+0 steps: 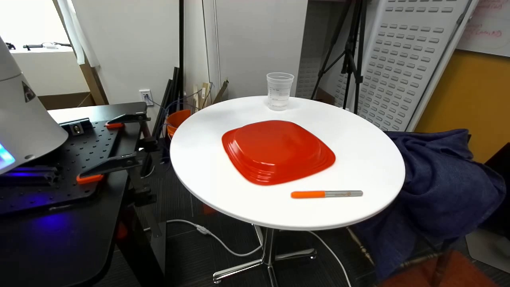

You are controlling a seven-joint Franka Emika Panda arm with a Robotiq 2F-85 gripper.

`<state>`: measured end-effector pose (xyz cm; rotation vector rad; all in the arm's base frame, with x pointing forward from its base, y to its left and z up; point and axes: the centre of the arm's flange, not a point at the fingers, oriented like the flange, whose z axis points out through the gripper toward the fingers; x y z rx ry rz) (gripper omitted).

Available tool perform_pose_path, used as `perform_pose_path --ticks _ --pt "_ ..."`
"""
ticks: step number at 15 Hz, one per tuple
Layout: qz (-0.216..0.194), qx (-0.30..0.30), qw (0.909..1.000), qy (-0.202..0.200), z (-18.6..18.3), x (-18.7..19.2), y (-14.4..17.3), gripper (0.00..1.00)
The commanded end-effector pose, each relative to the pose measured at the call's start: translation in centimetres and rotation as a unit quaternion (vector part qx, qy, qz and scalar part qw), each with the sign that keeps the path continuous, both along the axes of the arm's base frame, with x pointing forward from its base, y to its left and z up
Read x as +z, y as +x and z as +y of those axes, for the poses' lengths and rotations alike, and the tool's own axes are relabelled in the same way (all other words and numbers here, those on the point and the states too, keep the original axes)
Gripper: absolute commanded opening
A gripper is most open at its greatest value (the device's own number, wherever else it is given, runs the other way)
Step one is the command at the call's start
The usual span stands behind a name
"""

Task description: Remove the orange pen from the table and put it inside the clear cup

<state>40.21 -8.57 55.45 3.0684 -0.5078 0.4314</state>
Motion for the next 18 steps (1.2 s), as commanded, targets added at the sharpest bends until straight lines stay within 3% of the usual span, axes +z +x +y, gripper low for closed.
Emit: perform_pose_path --ticks 1,7,18 --pt "-0.014 0.011 0.9998 -0.005 -4.0 -1.6 0.2 1.00" --pt "-0.029 0.012 0.9994 -0.011 -9.0 -4.2 1.5 1.00" --pt "-0.023 -0.025 0.9994 -0.010 -13.4 -11.5 5.0 1.00"
